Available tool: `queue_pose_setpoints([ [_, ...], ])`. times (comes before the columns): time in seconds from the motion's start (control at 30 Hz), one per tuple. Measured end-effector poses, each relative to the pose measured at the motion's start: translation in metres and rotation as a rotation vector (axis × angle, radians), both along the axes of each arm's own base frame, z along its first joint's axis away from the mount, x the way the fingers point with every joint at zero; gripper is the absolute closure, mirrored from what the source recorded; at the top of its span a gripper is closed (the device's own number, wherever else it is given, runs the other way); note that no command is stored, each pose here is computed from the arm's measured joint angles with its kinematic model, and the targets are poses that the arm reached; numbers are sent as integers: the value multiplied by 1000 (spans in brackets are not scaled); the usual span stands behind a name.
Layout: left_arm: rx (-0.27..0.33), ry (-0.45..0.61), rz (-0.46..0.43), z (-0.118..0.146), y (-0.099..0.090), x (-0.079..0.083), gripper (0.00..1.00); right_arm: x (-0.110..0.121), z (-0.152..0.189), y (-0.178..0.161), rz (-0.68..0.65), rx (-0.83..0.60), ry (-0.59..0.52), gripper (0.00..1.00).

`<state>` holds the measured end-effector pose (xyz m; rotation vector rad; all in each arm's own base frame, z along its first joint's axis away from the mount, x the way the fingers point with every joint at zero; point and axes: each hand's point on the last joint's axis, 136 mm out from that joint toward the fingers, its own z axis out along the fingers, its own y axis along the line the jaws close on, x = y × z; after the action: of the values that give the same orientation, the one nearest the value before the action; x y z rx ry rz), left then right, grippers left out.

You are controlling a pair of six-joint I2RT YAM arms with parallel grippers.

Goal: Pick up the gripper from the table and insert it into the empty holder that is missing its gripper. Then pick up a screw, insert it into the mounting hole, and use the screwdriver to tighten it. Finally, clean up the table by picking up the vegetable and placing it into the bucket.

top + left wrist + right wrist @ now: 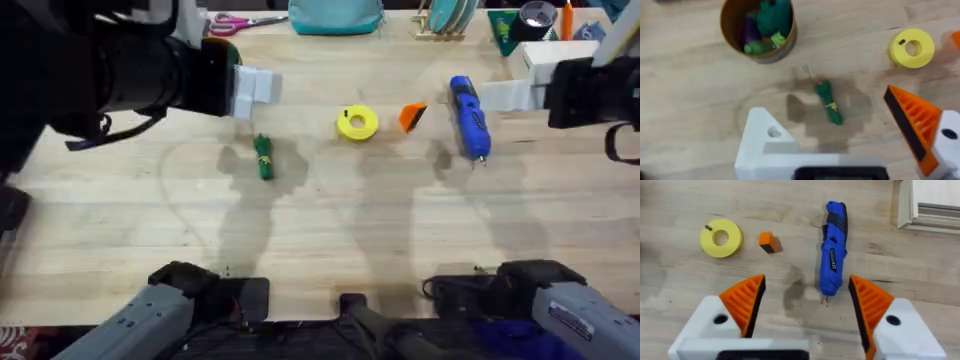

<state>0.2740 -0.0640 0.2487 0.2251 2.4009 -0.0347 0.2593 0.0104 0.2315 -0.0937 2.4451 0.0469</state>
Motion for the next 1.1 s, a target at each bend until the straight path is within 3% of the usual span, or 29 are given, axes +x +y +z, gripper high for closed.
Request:
queue_pose_setpoints([
  [0.1,58,-10,-62,0,0,0,15,0,0,0,0,0,0,5],
  [0.27,98,-20,-102,1,1,1,15,0,0,0,0,0,0,5],
  [0.47,91,-108,-105,16,-3,16,15,0,0,0,0,0,0,5],
  [0.67,94,-123,-100,20,-1,18,15,0,0,0,0,0,0,5],
  [0.83,60,-221,-27,41,21,17,15,0,0,0,0,0,0,5],
  [1.0,32,-357,58,58,48,4,15,0,0,0,0,0,0,5],
  [1.03,22,-423,77,59,54,-2,15,0,0,0,0,0,0,5],
  [1.1,18,-469,88,58,57,-4,15,0,0,0,0,0,0,5],
])
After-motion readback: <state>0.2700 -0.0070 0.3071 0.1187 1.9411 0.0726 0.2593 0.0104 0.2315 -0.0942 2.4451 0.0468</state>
